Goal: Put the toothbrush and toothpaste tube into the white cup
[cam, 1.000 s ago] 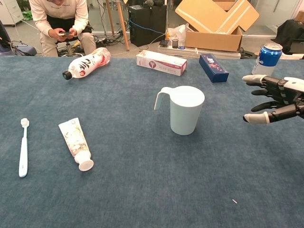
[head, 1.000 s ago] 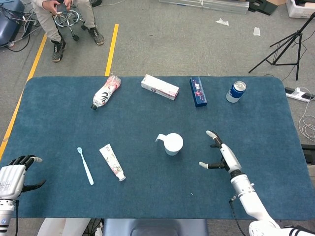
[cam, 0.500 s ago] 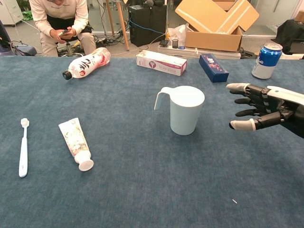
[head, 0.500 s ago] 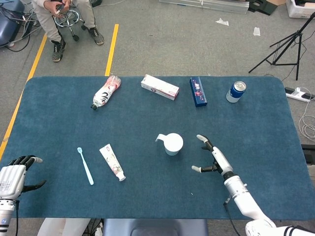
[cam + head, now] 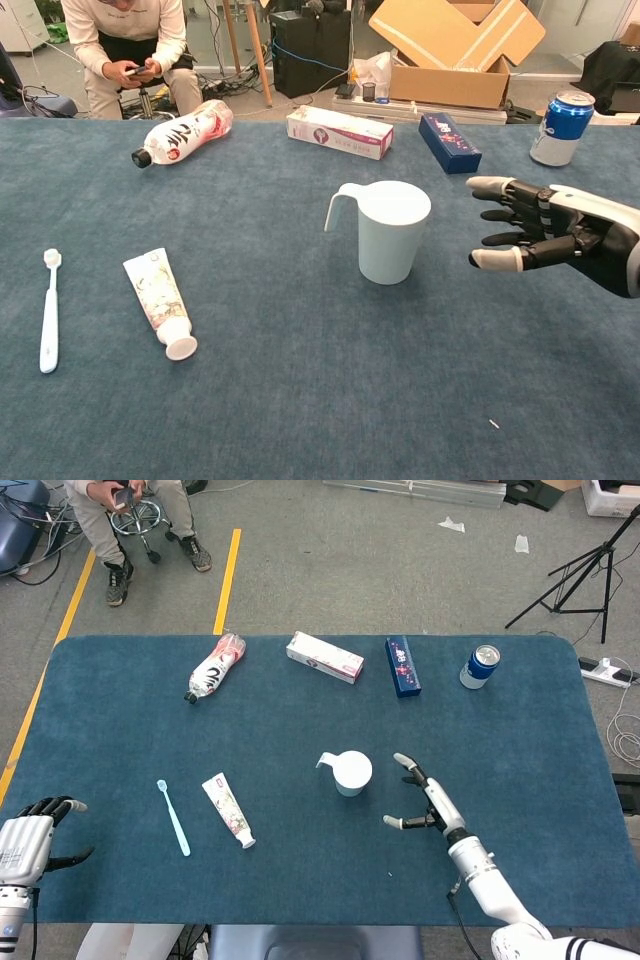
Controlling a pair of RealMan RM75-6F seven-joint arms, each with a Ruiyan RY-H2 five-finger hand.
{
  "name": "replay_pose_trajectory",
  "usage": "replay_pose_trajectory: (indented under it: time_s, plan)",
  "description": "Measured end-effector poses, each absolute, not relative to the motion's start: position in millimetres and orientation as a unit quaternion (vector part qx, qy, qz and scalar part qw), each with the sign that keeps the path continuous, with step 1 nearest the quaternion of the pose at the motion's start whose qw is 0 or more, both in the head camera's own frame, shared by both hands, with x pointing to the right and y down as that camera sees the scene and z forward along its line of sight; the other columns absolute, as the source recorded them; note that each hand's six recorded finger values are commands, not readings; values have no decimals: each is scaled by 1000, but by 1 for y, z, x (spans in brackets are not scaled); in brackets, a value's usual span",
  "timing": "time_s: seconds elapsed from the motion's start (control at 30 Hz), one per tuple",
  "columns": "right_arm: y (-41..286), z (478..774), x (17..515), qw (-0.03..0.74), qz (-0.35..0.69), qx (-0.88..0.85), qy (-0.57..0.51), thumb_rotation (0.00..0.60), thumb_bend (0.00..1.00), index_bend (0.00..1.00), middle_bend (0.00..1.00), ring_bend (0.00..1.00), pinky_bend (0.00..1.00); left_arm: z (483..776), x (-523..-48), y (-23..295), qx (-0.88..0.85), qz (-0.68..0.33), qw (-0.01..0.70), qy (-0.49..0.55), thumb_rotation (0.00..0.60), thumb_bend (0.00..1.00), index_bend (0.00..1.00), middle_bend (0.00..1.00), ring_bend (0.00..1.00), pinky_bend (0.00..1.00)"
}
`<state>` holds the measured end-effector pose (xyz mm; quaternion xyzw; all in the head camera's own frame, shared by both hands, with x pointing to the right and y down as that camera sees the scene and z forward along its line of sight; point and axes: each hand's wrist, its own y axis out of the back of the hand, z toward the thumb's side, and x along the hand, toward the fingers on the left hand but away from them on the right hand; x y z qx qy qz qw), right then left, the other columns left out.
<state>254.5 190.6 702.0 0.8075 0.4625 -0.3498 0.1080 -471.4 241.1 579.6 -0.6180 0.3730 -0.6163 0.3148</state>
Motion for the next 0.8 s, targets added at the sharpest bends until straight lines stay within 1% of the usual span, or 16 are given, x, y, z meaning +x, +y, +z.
replay_pose_trajectory:
  time_s: [0.53, 0.8]
  plan:
    - [192, 714, 248, 170, -339, 799, 467, 600, 0, 0, 0, 0, 151, 579, -471, 241, -618, -617, 314, 373, 600, 9, 357, 327, 273, 322]
    - [194, 720, 245, 184, -341, 798, 462, 600, 0, 0, 0, 0, 150, 579, -471, 242, -619, -617, 313, 371, 600, 9, 357, 327, 273, 322]
